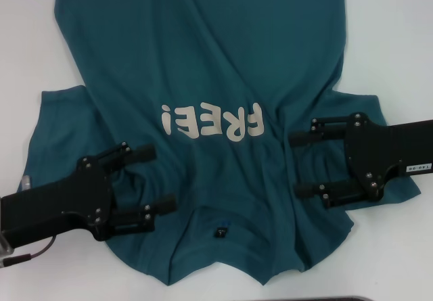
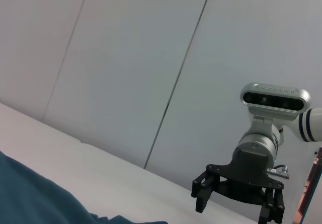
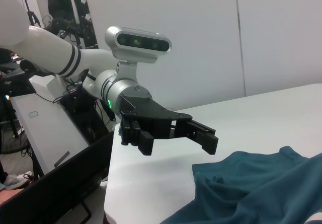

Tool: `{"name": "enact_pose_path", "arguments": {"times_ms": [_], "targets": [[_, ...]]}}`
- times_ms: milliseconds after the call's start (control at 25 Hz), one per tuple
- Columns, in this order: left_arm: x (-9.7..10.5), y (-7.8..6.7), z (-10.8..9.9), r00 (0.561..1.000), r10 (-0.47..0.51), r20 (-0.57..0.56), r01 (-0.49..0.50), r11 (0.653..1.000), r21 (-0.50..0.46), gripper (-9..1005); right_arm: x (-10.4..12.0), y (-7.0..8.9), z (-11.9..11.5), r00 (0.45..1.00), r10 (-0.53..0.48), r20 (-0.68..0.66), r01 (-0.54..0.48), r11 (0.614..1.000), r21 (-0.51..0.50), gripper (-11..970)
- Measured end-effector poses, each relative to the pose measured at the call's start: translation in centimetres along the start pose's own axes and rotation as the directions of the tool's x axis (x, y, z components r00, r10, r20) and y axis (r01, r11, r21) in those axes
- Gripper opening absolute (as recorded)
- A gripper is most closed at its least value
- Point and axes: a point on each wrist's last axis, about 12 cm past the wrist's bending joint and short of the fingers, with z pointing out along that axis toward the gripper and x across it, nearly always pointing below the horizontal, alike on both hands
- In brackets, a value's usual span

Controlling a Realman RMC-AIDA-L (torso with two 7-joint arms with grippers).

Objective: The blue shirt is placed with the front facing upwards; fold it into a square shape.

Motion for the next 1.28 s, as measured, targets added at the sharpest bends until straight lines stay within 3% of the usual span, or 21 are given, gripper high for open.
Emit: {"name": "enact_pose_path", "arguments": {"times_ms": [600, 720, 760, 840, 920, 960, 1000, 1120, 1160, 1280], "targets": [[0.1, 0.0, 0.0, 1.0, -0.009, 0.004, 0.009, 1.0, -0.001, 949, 0.1, 0.0, 0.0, 1.0, 0.005, 0.003, -0.005, 1.0, -0.001, 806], [-0.1, 0.3, -0.1, 0.997, -0.073, 0.021, 0.073, 0.997, -0.021, 949, 0.0, -0.4, 0.1, 0.996, 0.086, 0.012, -0.086, 0.996, 0.025, 806], [-0.4, 0.6, -0.1, 0.989, -0.142, 0.037, 0.143, 0.989, -0.036, 949, -0.1, -0.8, 0.1, 0.991, 0.135, 0.014, -0.136, 0.99, 0.048, 806], [-1.2, 1.6, -0.2, 0.949, -0.313, 0.048, 0.315, 0.948, -0.047, 949, -0.5, -2.0, 0.0, 0.958, 0.287, 0.025, -0.288, 0.952, 0.106, 806], [-2.0, 2.6, -0.2, 0.871, -0.489, 0.034, 0.491, 0.87, -0.049, 949, -0.9, -3.3, 0.0, 0.884, 0.466, 0.024, -0.464, 0.872, 0.154, 806], [-2.2, 3.0, -0.1, 0.828, -0.56, 0.021, 0.561, 0.827, -0.049, 949, -1.0, -4.6, -0.1, 0.771, 0.637, 0.01, -0.626, 0.754, 0.2, 806], [-2.4, 3.3, 0.0, 0.786, -0.618, 0.01, 0.617, 0.785, -0.05, 950, -1.0, -4.6, -0.1, 0.771, 0.637, 0.01, -0.626, 0.754, 0.2, 806], [-2.8, 4.0, 0.4, 0.647, -0.763, -0.01, 0.762, 0.646, -0.041, 950, -1.0, -5.4, 0.2, 0.635, 0.772, -0.007, -0.754, 0.622, 0.21, 806], [-2.8, 4.0, 0.4, 0.628, -0.778, -0.004, 0.778, 0.628, -0.036, 950, -1.0, -5.4, 0.4, 0.611, 0.791, -0.012, -0.774, 0.601, 0.202, 806], [-2.8, 3.8, 0.2, 0.573, -0.818, 0.055, 0.819, 0.574, -0.006, 950, -1.0, -5.4, 0.6, 0.603, 0.798, 0.006, -0.785, 0.591, 0.184, 806]]}}
